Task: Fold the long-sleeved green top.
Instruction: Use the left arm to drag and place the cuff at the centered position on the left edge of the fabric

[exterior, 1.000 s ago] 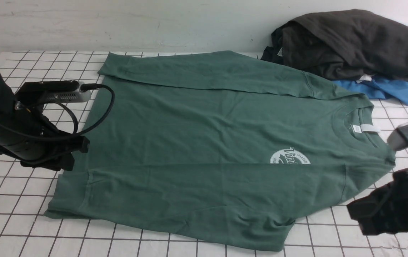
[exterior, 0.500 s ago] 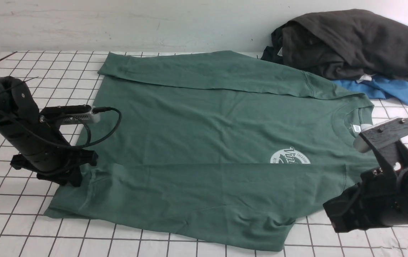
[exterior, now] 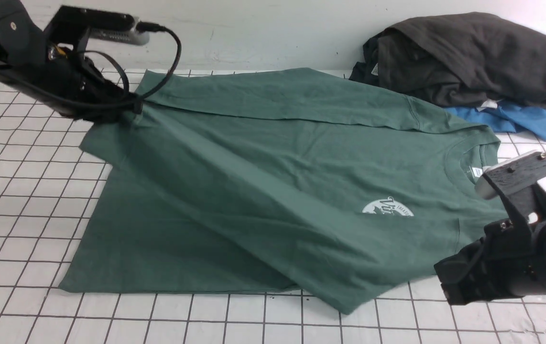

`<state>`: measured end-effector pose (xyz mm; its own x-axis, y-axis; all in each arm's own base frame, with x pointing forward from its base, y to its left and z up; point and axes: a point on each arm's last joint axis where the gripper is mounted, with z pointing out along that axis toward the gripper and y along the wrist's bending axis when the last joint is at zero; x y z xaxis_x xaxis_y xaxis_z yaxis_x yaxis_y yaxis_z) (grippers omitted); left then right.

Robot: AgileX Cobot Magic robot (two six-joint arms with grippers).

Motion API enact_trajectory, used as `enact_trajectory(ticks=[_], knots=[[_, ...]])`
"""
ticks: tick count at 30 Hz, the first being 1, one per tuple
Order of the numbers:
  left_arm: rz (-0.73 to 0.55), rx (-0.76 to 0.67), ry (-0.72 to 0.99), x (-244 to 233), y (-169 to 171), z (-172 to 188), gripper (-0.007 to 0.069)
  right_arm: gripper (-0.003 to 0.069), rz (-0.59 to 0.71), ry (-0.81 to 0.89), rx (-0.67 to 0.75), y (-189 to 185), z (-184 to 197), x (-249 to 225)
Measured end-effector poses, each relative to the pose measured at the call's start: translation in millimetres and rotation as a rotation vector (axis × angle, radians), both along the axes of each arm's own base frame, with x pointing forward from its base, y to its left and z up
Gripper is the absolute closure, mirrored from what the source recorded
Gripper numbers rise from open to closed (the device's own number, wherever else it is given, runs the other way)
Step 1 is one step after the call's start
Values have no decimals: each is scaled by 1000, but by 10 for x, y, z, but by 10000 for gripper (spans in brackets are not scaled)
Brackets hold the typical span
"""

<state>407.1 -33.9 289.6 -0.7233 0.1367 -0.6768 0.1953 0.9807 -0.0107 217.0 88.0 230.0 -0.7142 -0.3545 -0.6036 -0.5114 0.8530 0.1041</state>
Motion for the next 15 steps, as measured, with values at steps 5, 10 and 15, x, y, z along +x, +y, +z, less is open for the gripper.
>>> enact_trajectory(ticks=[5, 10, 15], knots=[[-4, 9, 65, 442, 9, -362, 592, 669, -1, -8, -3, -3, 2, 6], [41, -26, 202, 796, 48, -757, 550, 669, 12, -34, -17, -7, 9, 20], [91, -47, 145, 1107, 145, -669, 403, 669, 26, -42, -25, -7, 10, 21]])
